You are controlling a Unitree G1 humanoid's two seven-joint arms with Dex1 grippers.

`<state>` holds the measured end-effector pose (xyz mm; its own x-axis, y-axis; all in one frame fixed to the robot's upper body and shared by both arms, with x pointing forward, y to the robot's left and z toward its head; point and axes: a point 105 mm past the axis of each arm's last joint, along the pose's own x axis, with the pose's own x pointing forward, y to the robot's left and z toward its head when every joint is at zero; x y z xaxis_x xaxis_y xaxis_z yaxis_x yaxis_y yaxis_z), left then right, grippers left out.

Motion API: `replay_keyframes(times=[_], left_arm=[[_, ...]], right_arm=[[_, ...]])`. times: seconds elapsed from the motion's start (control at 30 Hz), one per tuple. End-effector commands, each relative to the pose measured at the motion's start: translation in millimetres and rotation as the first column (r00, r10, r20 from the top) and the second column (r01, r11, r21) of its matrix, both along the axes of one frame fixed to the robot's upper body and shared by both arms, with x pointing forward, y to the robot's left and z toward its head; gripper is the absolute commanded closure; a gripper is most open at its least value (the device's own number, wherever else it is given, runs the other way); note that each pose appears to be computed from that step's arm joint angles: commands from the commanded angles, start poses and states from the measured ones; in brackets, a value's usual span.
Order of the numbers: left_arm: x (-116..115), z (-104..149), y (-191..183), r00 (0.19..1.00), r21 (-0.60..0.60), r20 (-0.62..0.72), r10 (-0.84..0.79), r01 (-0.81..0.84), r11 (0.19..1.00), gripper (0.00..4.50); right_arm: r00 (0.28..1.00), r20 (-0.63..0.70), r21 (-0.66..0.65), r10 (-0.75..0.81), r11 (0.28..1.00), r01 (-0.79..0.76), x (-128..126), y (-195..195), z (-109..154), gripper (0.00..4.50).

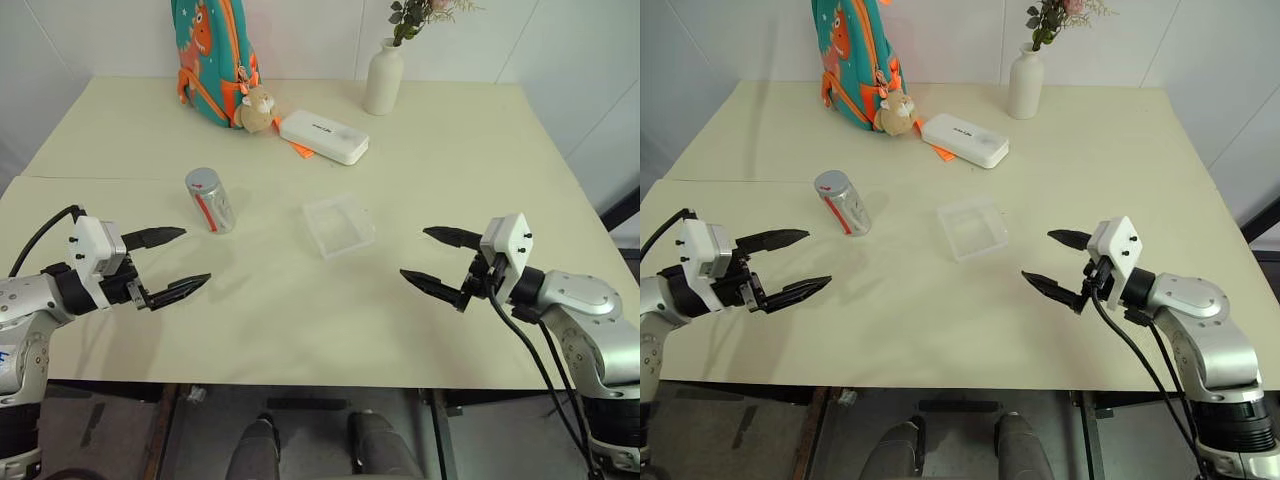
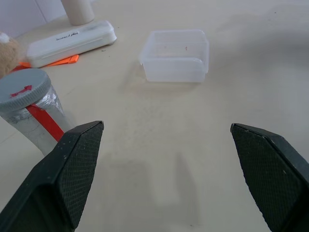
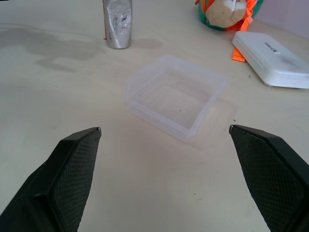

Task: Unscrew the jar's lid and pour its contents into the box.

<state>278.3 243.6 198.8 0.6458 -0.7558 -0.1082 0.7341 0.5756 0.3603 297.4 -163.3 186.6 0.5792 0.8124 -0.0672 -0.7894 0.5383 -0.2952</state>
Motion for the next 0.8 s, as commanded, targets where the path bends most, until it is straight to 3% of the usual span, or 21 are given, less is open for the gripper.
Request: replay_keyframes(times=[0.03, 0.27, 0.43, 0.57, 0.8], left_arm=[[-4.7, 10.2, 1.4, 0.998, -0.018, 0.055, 0.026, -0.025, 1.0, 0.01], [-10.3, -6.9, 15.7, 0.939, -0.183, 0.094, 0.331, -0.311, 0.933, 0.01], [8.5, -14.2, 18.0, 0.832, -0.308, 0.103, 0.545, -0.495, 0.813, 0.01], [29.9, -14.0, 11.4, 0.811, -0.38, 0.087, 0.579, -0.51, 0.772, 0.01], [63.1, -15.3, 8.9, 0.816, -0.374, 0.084, 0.571, -0.506, 0.778, 0.01]], right_arm=[[0.998, 0.031, 0.008, 0.054, 0.998, -0.055, -4.1, 7.3, 8.1, 0.0], [0.982, 0.083, 0.053, 0.167, 0.984, -0.171, 8.0, 42.5, 17.2, 0.0], [0.964, 0.13, 0.145, 0.234, 0.957, -0.252, 20.6, 77.2, 40.3, 0.0], [0.939, 0.17, 0.181, 0.299, 0.927, -0.328, 20.9, 104.7, 54.4, 0.0], [0.91, 0.221, 0.201, 0.352, 0.896, -0.396, 16.5, 124.2, 67.6, 0.0]])
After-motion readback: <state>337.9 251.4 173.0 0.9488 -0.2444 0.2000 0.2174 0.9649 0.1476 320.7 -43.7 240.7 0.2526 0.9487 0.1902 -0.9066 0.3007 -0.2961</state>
